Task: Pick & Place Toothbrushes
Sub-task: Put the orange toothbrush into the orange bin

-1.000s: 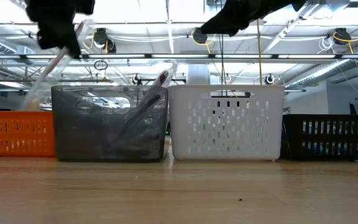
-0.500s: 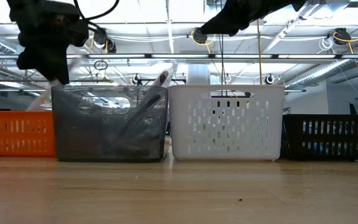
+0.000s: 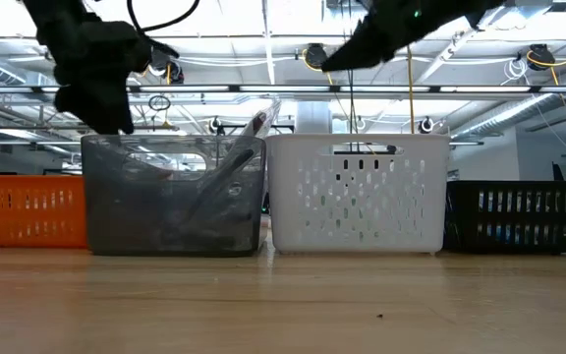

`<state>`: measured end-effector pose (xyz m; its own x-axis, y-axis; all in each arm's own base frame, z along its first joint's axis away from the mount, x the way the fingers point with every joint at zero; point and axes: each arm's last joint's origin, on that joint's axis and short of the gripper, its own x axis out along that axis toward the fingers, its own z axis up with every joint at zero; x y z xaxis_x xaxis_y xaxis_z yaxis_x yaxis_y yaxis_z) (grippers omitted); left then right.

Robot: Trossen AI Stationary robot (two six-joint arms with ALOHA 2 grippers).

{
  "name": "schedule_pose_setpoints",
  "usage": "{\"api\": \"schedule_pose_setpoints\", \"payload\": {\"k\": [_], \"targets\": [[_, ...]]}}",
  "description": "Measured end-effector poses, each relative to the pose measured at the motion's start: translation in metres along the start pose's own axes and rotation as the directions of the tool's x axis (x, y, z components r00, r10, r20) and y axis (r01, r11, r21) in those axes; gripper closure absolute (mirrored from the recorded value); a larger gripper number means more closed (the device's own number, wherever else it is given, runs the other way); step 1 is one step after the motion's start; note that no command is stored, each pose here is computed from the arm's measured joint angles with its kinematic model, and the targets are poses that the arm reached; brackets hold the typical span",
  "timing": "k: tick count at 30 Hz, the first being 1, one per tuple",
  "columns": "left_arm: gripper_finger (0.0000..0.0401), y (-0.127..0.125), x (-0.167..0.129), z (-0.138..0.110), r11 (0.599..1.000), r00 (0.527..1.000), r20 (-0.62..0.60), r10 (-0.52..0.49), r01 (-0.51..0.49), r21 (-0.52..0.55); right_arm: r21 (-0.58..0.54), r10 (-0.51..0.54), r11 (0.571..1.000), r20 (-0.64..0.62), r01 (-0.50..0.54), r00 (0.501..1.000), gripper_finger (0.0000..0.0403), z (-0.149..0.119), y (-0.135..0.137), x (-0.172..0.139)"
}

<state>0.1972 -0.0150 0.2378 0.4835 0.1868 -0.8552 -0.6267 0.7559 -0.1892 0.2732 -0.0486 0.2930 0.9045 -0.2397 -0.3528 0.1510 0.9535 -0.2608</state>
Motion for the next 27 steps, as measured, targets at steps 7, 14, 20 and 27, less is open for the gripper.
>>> {"api": "schedule_pose_setpoints", "payload": {"k": [7, 14, 20, 27], "targets": [[0.0172, -0.005, -0.001, 0.013, 0.991, 0.973, 0.225, 0.043, -0.070, 0.114, 0.038, -0.106, 0.993, -0.128, 0.112, 0.986, 0.0326, -0.031, -0.031, 0.033], [0.0171, -0.010, -0.003, 0.021, 0.978, 0.952, 0.307, 0.006, -0.070, 0.198, 0.082, -0.127, 0.984, -0.289, 0.157, 0.949, 0.0326, -0.082, -0.075, 0.066], [0.0171, -0.007, -0.002, 0.027, 0.974, 0.944, 0.331, 0.013, -0.086, 0.209, 0.118, -0.118, 0.979, -0.344, 0.168, 0.931, 0.0326, -0.102, -0.110, 0.094], [0.0171, 0.000, -0.001, 0.034, 0.974, 0.940, 0.338, 0.045, -0.117, 0.194, 0.080, -0.077, 0.989, -0.451, 0.127, 0.889, 0.0325, -0.120, -0.133, 0.131]]}}
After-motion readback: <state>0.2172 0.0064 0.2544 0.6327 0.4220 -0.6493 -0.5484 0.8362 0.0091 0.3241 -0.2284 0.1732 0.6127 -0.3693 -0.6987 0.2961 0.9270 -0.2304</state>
